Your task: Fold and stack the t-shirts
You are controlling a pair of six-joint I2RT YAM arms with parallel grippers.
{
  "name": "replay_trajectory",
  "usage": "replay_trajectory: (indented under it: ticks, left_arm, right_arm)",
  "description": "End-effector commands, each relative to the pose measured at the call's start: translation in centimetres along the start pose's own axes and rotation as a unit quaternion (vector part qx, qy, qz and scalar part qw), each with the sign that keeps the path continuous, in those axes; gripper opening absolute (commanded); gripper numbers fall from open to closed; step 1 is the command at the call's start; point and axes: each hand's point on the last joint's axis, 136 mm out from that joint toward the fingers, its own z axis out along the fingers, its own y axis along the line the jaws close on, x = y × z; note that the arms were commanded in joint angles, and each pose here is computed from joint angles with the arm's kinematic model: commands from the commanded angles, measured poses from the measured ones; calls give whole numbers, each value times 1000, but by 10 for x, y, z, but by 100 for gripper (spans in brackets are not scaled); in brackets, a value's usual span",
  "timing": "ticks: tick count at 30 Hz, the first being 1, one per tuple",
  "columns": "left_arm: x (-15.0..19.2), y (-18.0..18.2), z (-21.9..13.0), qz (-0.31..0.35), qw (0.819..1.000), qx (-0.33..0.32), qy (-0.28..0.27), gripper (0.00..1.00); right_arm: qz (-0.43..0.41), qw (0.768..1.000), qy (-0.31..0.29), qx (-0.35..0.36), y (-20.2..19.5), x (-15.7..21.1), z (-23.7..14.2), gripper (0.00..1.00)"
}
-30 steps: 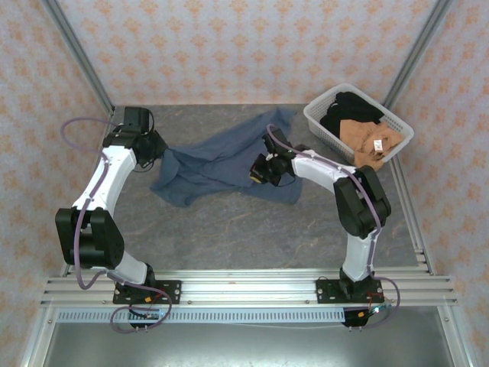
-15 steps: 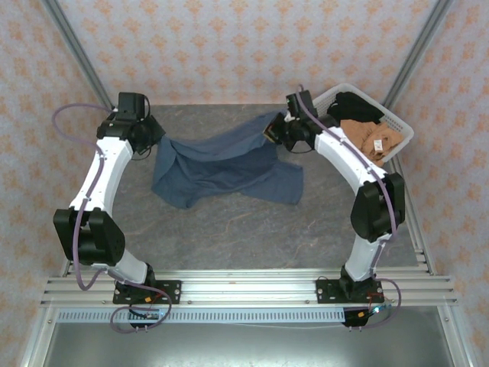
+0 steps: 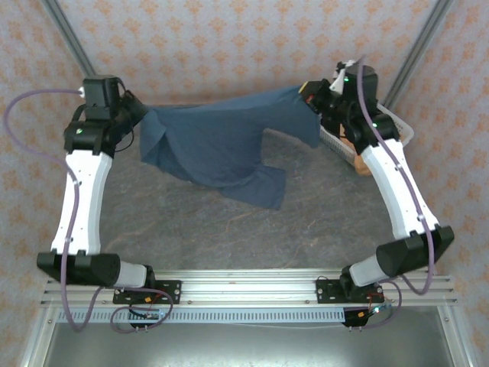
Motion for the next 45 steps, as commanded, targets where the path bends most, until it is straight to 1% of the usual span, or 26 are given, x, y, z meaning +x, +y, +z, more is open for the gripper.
replay_trajectory:
  ticks: [1, 5, 7, 9, 11, 12, 14, 16, 19, 22, 24, 26, 29, 30, 32, 35, 36, 37, 39, 40, 42, 44, 45]
  left_arm:
    - [-43, -13, -71, -18, 994, 40, -103, 0]
    - [-72, -22, -137, -21, 980, 81, -180, 0]
    - [-85, -27, -161, -20, 974, 92, -206, 0]
    - [-95, -32, -175, -19, 971, 93, -221, 0]
    - [-104, -33, -176, -16, 971, 78, -226, 0]
    - [-107, -31, -171, -17, 972, 63, -226, 0]
    - [-110, -29, -149, -18, 977, 33, -211, 0]
    - [-110, -30, -117, -17, 982, 14, -189, 0]
    - [-111, -32, -66, -10, 986, -8, -167, 0]
    - [-120, -33, -23, 2, 987, -24, -157, 0]
    - [-131, -34, -2, 8, 987, -28, -158, 0]
    - [-144, -38, 14, 5, 987, -15, -160, 0]
    - [-171, -55, 24, 0, 982, 26, -186, 0]
    - [-178, -62, 22, -3, 979, 44, -197, 0]
    - [-194, -77, 8, -9, 971, 85, -223, 0]
    - [-205, -96, -28, -10, 959, 135, -250, 0]
    - [-204, -101, -36, -8, 957, 147, -250, 0]
    - [-202, -107, -60, -2, 953, 164, -254, 0]
    - [-186, -106, -71, 8, 960, 159, -230, 0]
    - [-170, -104, -70, 15, 967, 152, -203, 0]
    - [-129, -95, -59, 28, 981, 130, -139, 0]
    - [-76, -76, -38, 31, 993, 91, -64, 0]
    - [-43, -57, -25, 32, 997, 59, -22, 0]
  right_arm:
    - [-27, 995, -62, -72, 45, -30, -46, 0]
    - [-28, 988, -83, -124, 82, -41, -83, 0]
    - [-21, 986, -85, -139, 94, -45, -91, 0]
    - [-9, 985, -82, -150, 101, -49, -91, 0]
    - [13, 985, -74, -158, 101, -51, -80, 0]
    - [23, 984, -70, -162, 101, -52, -72, 0]
    - [48, 982, -58, -172, 97, -55, -50, 0]
    - [71, 982, -45, -171, 88, -56, -22, 0]
    - [100, 976, -36, -190, 82, -63, 16, 0]
    - [114, 973, -32, -198, 77, -73, 54, 0]
    - [113, 973, -33, -200, 77, -81, 72, 0]
    - [111, 973, -36, -198, 76, -90, 88, 0]
    - [100, 976, -40, -191, 77, -105, 107, 0]
    - [95, 975, -48, -195, 82, -113, 107, 0]
    - [93, 973, -70, -200, 84, -130, 103, 0]
    - [103, 970, -102, -195, 73, -153, 94, 0]
    - [99, 972, -110, -184, 67, -158, 90, 0]
    - [94, 973, -114, -176, 63, -162, 85, 0]
    - [94, 977, -106, -157, 50, -163, 83, 0]
    - [93, 981, -95, -141, 40, -160, 84, 0]
    - [85, 990, -68, -93, 20, -146, 86, 0]
    - [81, 996, -29, -22, -11, -121, 90, 0]
    - [88, 996, 0, 24, -33, -102, 93, 0]
